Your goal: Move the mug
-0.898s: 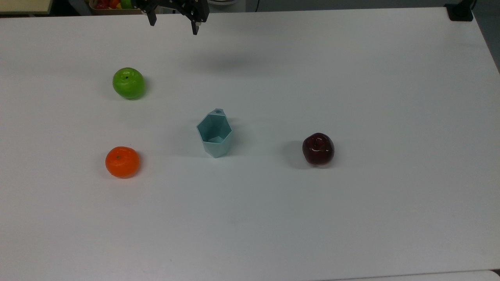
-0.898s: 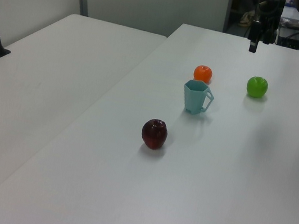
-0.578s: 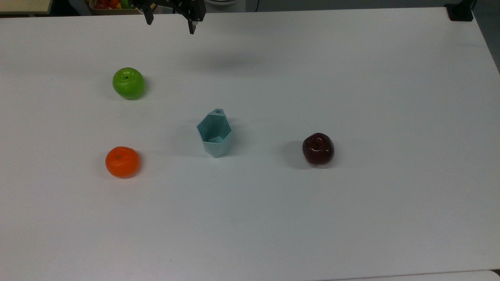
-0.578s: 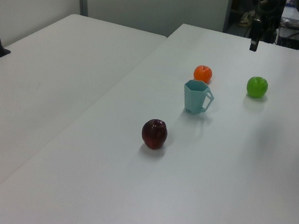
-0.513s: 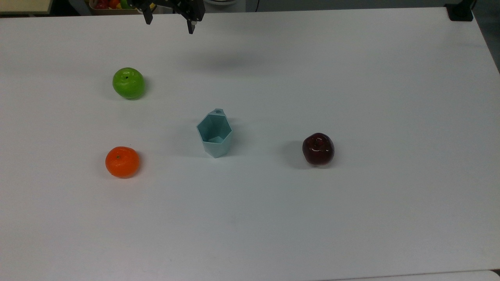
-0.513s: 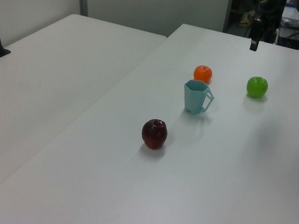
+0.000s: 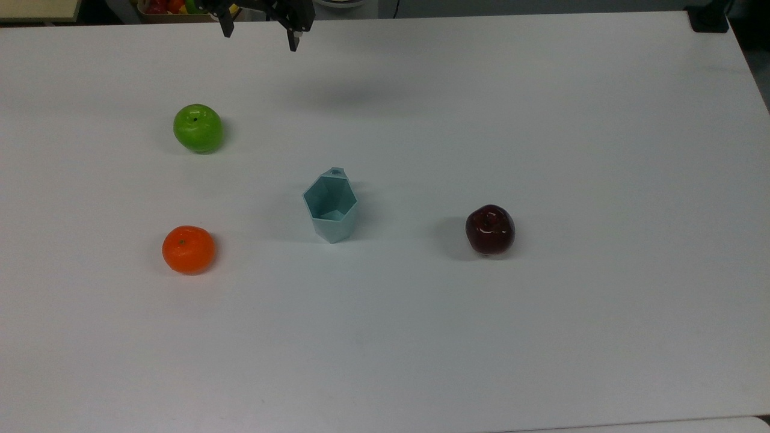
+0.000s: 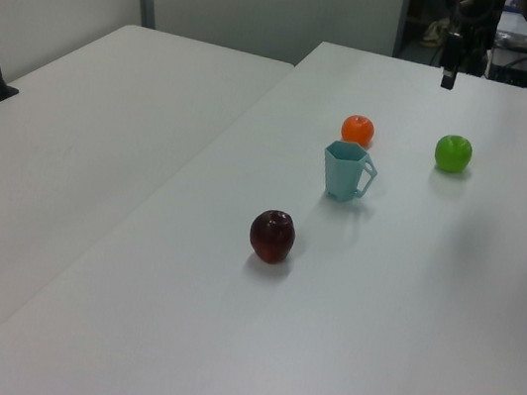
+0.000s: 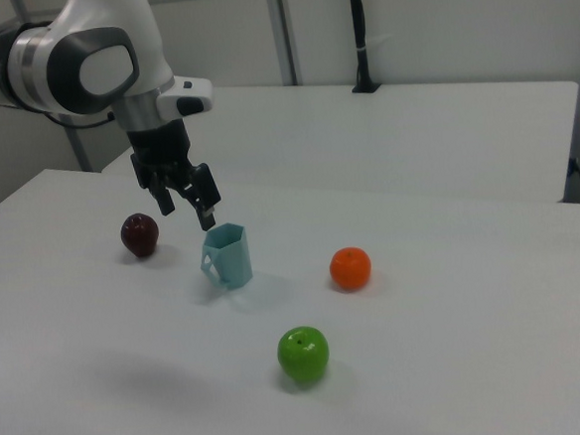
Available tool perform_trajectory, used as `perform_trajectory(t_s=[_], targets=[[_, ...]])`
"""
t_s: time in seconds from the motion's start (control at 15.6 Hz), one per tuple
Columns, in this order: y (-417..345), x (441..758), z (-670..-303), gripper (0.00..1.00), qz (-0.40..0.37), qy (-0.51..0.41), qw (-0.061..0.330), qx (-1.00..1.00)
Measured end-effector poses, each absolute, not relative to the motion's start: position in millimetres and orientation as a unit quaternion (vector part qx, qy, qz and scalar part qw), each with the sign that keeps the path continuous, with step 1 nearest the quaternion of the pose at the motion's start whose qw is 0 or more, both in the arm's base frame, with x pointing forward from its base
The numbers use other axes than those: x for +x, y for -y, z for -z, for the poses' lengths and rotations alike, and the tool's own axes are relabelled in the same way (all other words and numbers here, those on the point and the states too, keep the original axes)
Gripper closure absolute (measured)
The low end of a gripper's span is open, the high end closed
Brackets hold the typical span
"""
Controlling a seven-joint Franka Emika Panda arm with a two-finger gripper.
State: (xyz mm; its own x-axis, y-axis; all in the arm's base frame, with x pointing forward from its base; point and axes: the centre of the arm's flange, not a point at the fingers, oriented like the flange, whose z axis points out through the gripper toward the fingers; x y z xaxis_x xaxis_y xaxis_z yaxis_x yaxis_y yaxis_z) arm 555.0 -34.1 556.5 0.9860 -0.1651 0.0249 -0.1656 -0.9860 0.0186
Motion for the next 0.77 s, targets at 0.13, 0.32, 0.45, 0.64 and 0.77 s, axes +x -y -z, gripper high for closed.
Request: perform_trajectory(t_s=[0.13,0.32,0.45,0.64,0.77], targets=[[34.1,555.2,-556.0,0.00,-0.011,0.061,0.010,0.998],[34.0,557.1,-550.9,0.00,-0.006,0.029,0.009,1.000],[32.3,561.3,-544.4,0.00,-0.005,0.019,0.002,1.000],[26.7,574.2,-531.3,0.00,-0.019,0.014,-0.020,1.000],[21.7,584.0,-520.1,0.00,-0.028,0.010,-0.022,0.999]])
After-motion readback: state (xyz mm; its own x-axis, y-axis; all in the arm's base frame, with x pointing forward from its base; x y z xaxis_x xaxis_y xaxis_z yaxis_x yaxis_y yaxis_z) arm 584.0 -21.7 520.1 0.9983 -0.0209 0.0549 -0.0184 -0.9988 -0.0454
